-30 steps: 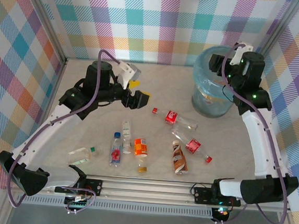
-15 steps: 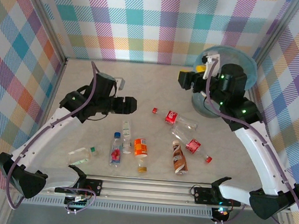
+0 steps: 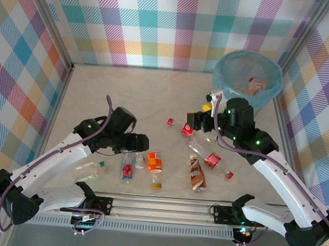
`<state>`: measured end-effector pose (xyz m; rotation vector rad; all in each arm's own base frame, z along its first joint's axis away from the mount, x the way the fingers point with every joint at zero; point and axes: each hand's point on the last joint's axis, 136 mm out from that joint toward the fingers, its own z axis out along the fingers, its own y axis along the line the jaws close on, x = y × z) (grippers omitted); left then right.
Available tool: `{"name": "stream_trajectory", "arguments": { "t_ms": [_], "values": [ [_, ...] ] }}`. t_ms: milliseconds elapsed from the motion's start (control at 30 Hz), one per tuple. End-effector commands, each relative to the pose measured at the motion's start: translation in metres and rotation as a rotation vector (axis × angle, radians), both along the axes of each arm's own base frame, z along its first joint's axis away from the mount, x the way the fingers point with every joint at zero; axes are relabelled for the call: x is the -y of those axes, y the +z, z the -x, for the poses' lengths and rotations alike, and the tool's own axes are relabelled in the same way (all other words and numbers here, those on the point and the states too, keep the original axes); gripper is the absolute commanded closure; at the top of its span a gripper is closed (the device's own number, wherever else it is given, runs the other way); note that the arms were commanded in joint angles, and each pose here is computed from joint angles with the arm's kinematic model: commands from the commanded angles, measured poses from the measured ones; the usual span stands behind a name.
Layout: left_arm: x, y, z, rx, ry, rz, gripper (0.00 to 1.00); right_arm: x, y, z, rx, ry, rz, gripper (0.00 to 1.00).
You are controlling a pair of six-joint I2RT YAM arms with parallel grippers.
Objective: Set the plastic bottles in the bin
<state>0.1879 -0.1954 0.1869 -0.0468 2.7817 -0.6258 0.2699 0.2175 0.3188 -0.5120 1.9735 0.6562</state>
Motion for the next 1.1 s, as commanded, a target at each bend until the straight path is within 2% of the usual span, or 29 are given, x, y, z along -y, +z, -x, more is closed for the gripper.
{"name": "stream_trajectory", "arguments": {
  "t_ms": [0,167,333,500,833,1067],
  "values": [
    [0.011,-0.015,0.013,-0.029,0.003,-0.027,0.26,0.002,-0.015,0.006,-0.042,-0.026,-0.043,0.25],
    [0.049,-0.029,0.016,-0.033,-0.051,-0.042,0.25,0.012,-0.029,0.016,-0.094,-0.062,-0.053,0.25],
    [0.071,-0.05,0.02,-0.067,-0.093,-0.109,0.24,0.029,-0.025,0.027,-0.059,-0.1,-0.051,0.25],
    [0.065,-0.076,0.024,-0.097,-0.075,-0.178,0.24,0.039,-0.029,0.035,-0.057,-0.127,-0.057,0.25],
    [0.066,-0.117,0.034,-0.17,-0.057,-0.181,0.23,0.038,-0.047,0.035,-0.105,-0.135,-0.052,0.25],
    [0.071,-0.142,0.042,-0.224,-0.084,-0.189,0.28,0.036,-0.049,0.032,-0.098,-0.135,-0.052,0.24]
  ]
}}
